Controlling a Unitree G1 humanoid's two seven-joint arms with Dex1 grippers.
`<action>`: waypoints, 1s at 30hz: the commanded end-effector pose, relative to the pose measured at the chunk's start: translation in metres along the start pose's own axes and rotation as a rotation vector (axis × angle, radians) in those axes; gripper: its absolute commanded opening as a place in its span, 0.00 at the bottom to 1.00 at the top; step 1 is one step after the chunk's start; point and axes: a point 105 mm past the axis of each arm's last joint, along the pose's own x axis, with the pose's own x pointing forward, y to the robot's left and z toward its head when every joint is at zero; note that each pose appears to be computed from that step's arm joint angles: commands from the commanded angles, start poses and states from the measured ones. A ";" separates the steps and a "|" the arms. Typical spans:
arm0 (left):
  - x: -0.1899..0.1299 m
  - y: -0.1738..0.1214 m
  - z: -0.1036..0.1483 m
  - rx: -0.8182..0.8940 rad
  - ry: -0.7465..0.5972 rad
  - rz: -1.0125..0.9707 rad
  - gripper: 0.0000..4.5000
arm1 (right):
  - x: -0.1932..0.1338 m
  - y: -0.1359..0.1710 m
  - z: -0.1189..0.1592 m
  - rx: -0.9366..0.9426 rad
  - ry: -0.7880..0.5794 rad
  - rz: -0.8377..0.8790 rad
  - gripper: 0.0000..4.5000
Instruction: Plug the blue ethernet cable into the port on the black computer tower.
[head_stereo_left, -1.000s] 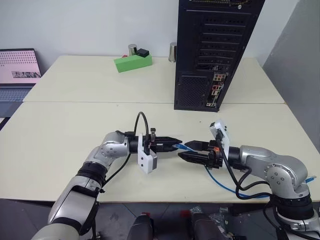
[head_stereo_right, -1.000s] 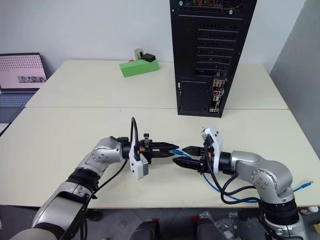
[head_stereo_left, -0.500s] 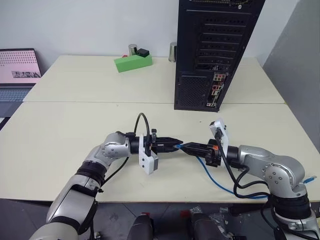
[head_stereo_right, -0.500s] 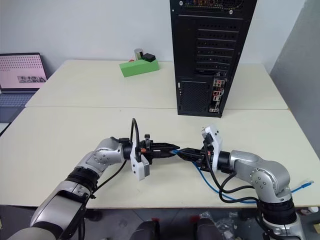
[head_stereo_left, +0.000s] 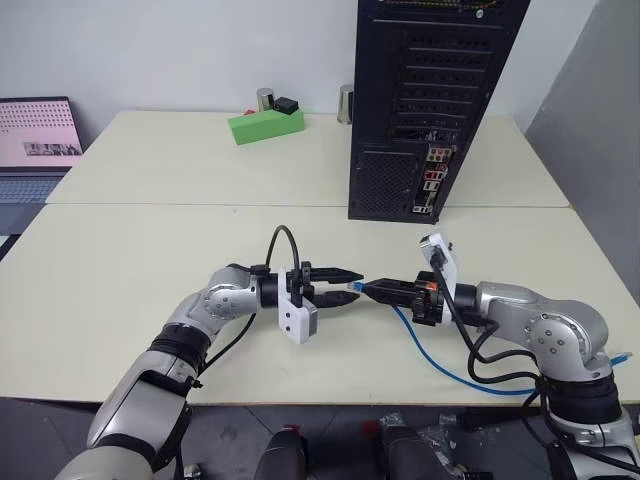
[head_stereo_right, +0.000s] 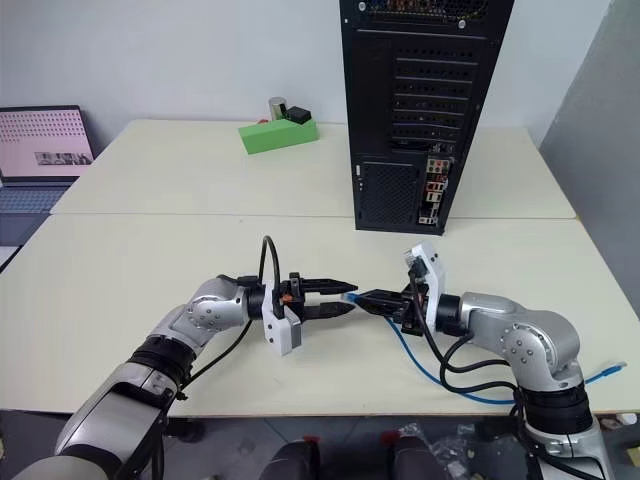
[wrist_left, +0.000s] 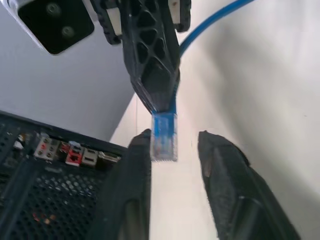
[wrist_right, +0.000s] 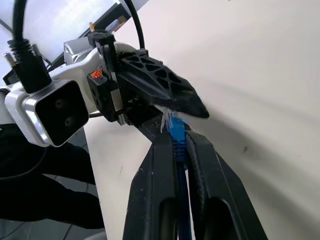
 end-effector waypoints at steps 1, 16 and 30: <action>-0.005 0.011 -0.012 -0.239 0.058 0.089 0.59 | -0.010 -0.006 0.018 -0.090 -0.055 -0.071 0.00; 0.014 0.077 -0.037 -0.841 0.259 0.543 1.00 | -0.030 -0.073 0.092 -0.265 -0.389 -0.878 0.00; 0.036 0.101 -0.024 -0.939 0.247 0.568 1.00 | -0.026 -0.094 0.109 -0.185 -0.522 -1.091 0.00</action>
